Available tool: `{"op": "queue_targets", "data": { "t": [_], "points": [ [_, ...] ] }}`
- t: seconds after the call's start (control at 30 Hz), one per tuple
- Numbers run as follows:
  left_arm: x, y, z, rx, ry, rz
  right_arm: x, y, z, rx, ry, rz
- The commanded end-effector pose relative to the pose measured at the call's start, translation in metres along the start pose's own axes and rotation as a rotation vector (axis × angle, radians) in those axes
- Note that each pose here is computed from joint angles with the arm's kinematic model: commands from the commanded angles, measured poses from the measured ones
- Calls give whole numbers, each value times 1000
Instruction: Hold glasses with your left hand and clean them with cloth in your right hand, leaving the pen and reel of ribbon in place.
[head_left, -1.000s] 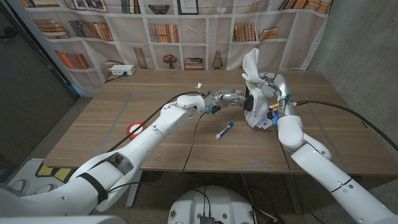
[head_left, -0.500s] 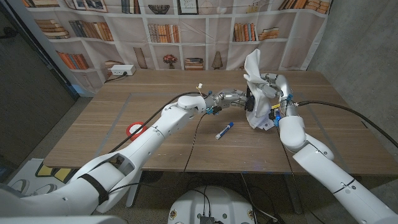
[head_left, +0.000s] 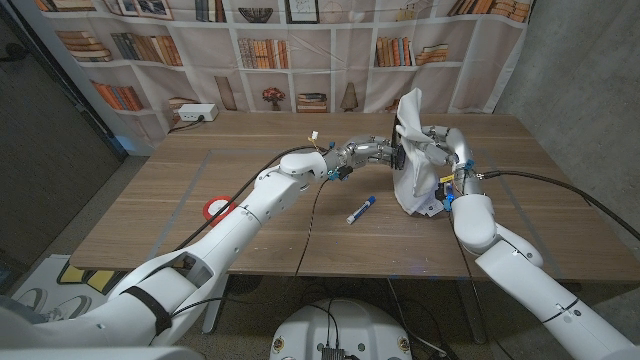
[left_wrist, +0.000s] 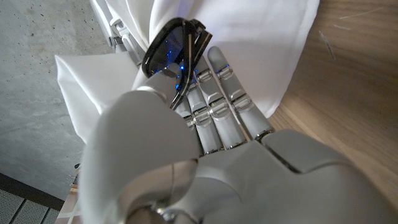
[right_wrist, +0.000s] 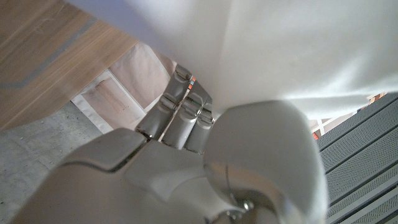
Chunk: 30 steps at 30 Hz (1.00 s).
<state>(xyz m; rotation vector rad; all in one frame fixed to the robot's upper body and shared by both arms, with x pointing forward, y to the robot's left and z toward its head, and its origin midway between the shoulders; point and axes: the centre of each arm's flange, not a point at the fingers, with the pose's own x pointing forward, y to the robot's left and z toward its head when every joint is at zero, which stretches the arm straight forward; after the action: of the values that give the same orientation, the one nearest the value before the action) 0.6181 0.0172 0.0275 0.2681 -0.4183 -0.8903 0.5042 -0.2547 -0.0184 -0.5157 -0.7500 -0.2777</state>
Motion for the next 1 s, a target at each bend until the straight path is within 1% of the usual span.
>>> {"op": "queue_targets", "data": {
  "t": [0.03,0.3,0.47,0.6,0.67,0.7,0.8,0.9,1.0],
  "points": [
    [4,-2,-5,-4,18,-13,6,-3,4,11,-19,-3],
    [6,-5,-9,-6,38,-25,18,-3,10,2,-39,-2],
    [5,-6,-10,-3,43,-30,27,0,12,3,-48,8],
    [3,-6,-10,-2,46,-28,36,5,13,0,-54,27],
    [2,-5,-10,-2,47,-26,38,6,13,-1,-55,28],
    [0,-5,-10,-4,49,-24,41,6,14,-2,-55,28],
    [-2,-4,-10,0,49,-18,46,5,15,-5,-57,30],
    [-4,-3,-9,1,46,-13,49,4,16,-5,-55,32],
    [-5,-1,-8,4,41,-7,46,4,15,0,-50,29]
  ]
}}
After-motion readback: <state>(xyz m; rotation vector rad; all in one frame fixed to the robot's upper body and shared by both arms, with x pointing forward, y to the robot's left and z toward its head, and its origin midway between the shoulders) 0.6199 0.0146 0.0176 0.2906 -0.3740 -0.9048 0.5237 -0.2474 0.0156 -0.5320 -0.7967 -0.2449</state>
